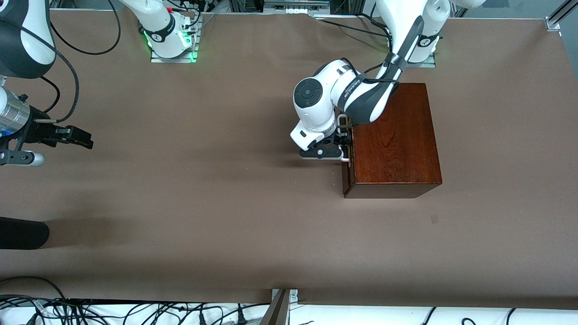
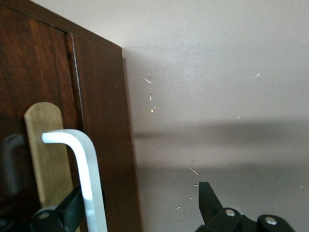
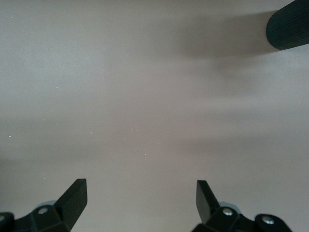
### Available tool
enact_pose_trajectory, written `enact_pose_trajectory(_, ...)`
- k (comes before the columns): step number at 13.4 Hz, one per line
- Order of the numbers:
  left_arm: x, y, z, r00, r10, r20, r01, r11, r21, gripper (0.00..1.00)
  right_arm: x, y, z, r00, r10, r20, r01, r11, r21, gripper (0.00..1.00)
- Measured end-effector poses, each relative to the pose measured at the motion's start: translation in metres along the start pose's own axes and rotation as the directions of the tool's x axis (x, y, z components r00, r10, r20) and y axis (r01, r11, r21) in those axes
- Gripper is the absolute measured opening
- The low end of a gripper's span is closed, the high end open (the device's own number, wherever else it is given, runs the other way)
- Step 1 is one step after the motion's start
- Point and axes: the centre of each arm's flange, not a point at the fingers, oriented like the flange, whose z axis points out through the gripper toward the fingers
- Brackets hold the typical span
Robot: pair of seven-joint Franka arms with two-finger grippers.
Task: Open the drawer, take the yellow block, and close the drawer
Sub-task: 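Pull the drawer out of the box with the left gripper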
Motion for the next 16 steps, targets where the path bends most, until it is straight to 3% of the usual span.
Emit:
enact_pose_trajectory(9, -0.016, 0.021, 0.000, 0.997, -0.079, 0.020, 0.080, 0.997, -0.021, 1.00, 0.000, 0.000, 0.000, 1.000, 0.000, -0.001, 0.000, 1.000, 0.000, 1.00)
enact_pose_trajectory(16, -0.024, 0.061, -0.012, 0.985, -0.165, 0.054, 0.170, 0.981, -0.091, 1.00, 0.000, 0.000, 0.000, 1.000, 0.000, -0.002, 0.000, 1.000, 0.000, 1.00)
